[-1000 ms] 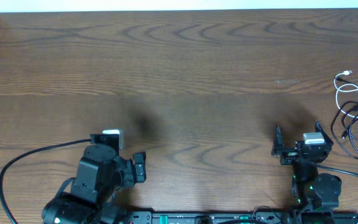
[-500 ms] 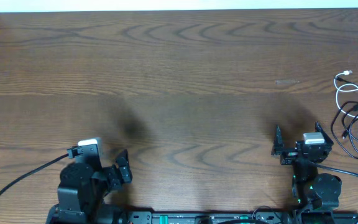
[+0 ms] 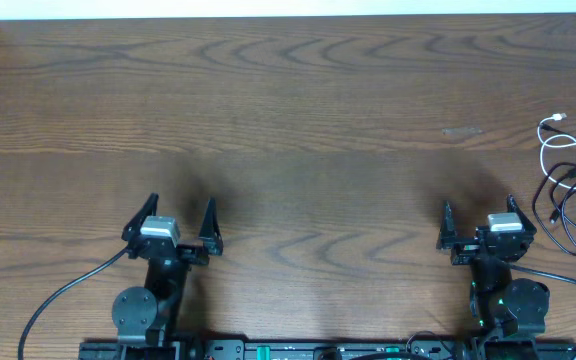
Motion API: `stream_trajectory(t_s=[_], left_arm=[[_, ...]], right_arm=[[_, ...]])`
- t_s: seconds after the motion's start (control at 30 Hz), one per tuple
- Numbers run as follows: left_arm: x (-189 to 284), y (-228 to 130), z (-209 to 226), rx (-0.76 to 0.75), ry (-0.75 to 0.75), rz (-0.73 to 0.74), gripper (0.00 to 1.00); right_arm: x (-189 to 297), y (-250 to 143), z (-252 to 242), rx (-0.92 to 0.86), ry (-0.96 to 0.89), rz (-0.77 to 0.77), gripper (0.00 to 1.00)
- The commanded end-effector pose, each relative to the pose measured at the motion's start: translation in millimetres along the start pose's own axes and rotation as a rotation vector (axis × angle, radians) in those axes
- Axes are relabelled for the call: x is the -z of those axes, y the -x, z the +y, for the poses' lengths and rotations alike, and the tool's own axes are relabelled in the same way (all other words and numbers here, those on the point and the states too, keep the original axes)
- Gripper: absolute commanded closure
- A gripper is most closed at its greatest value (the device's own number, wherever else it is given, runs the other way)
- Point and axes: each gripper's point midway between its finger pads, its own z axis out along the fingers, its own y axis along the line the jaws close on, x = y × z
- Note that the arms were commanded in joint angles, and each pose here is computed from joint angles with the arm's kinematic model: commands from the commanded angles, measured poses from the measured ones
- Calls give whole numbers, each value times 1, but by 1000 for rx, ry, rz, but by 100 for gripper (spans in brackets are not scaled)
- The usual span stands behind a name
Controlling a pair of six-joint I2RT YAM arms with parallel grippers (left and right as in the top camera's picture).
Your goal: Untangle cables
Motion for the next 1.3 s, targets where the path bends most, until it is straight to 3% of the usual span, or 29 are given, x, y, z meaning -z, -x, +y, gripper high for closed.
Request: stream_trajectory(t_s=[0.0, 0.17, 0.37, 1.27], left_arm=[[-3, 3, -1, -84, -13, -80, 4], [-5, -3, -1, -192, -13, -96, 4], [-3, -65, -7, -183, -77, 153, 4], [-3, -65, -12, -153, -106, 151, 4]], right_arm=[[0, -1, -1, -12, -6, 2, 1], [0, -1, -1, -12, -6, 2, 1], [0, -1, -1, -12, -6, 2, 1], [0, -1, -1, -12, -6, 2, 1]])
